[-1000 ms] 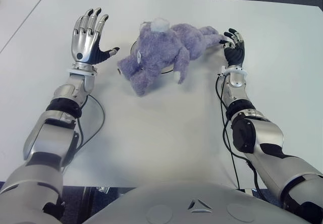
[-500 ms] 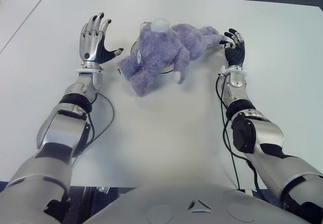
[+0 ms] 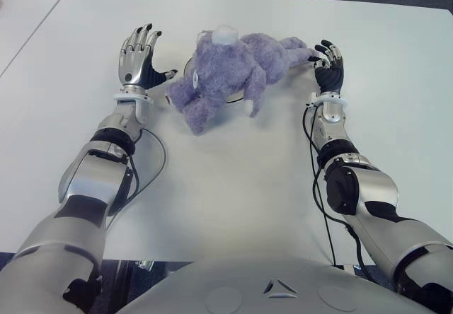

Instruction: Put the doll into the plate.

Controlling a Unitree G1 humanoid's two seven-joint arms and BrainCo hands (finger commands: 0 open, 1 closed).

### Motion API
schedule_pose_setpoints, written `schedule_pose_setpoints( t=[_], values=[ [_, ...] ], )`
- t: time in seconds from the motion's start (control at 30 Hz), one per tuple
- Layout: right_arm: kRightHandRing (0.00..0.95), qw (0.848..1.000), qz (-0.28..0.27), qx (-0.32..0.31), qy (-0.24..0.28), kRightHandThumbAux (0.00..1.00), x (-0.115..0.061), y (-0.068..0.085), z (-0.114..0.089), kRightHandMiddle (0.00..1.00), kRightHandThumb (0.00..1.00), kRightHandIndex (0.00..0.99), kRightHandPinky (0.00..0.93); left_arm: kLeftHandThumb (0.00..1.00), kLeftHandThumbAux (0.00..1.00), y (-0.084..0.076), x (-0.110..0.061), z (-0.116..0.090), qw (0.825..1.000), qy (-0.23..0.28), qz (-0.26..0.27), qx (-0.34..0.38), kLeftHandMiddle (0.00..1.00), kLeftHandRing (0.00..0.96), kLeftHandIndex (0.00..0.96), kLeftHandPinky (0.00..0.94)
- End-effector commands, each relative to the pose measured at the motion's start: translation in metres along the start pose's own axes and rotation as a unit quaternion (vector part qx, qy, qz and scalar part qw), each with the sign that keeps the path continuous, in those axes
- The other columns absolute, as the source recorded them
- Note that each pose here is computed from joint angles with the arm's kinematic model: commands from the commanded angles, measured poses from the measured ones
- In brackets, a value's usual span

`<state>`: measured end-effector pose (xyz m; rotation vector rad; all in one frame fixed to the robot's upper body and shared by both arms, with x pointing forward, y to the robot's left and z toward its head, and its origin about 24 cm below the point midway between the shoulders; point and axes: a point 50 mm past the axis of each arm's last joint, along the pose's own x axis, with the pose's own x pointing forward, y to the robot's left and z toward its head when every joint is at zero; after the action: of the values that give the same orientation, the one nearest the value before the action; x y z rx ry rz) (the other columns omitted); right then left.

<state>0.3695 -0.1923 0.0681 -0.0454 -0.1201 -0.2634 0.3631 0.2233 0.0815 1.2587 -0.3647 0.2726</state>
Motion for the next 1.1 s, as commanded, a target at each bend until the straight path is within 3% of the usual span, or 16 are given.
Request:
schedule_pose_setpoints(
  t=[0.03,0.27,0.6,0.8,1.1],
  values=[
    [0.267,0.962,-0.015,-0.006,0.272,0.881,-0.102,-0.011,-0.122,0.228,0.912,0.17,0.096,0.098,0.697,-0.03,-0.027,0.006,0.998,0.007,-0.064,-0.012,0.0,0.0,0.117,0.0],
    [0.341,0.963,-0.014,-0.001,0.271,0.861,-0.101,-0.01,-0.121,0.228,0.958,0.177,0.12,0.107,0.694,-0.027,-0.025,-0.001,0.997,0.014,-0.077,0.001,0.0,0.0,0.108,0.0],
    [0.306,0.963,-0.017,0.005,0.27,0.874,-0.101,-0.011,-0.121,0.233,0.98,0.176,0.13,0.103,0.694,-0.029,-0.028,-0.006,0.995,0.037,-0.087,-0.001,0.0,0.0,0.101,0.0],
    [0.336,0.963,-0.017,0.004,0.268,0.866,-0.101,-0.012,-0.121,0.23,0.991,0.175,0.146,0.094,0.694,-0.032,-0.032,-0.005,0.995,0.037,-0.088,-0.002,0.0,0.0,0.104,0.0],
    [0.31,0.963,-0.015,-0.002,0.27,0.868,-0.101,-0.012,-0.121,0.231,0.981,0.171,0.112,0.064,0.686,-0.038,-0.038,-0.004,0.994,0.045,-0.1,-0.007,0.0,0.0,0.108,0.0]
  ],
)
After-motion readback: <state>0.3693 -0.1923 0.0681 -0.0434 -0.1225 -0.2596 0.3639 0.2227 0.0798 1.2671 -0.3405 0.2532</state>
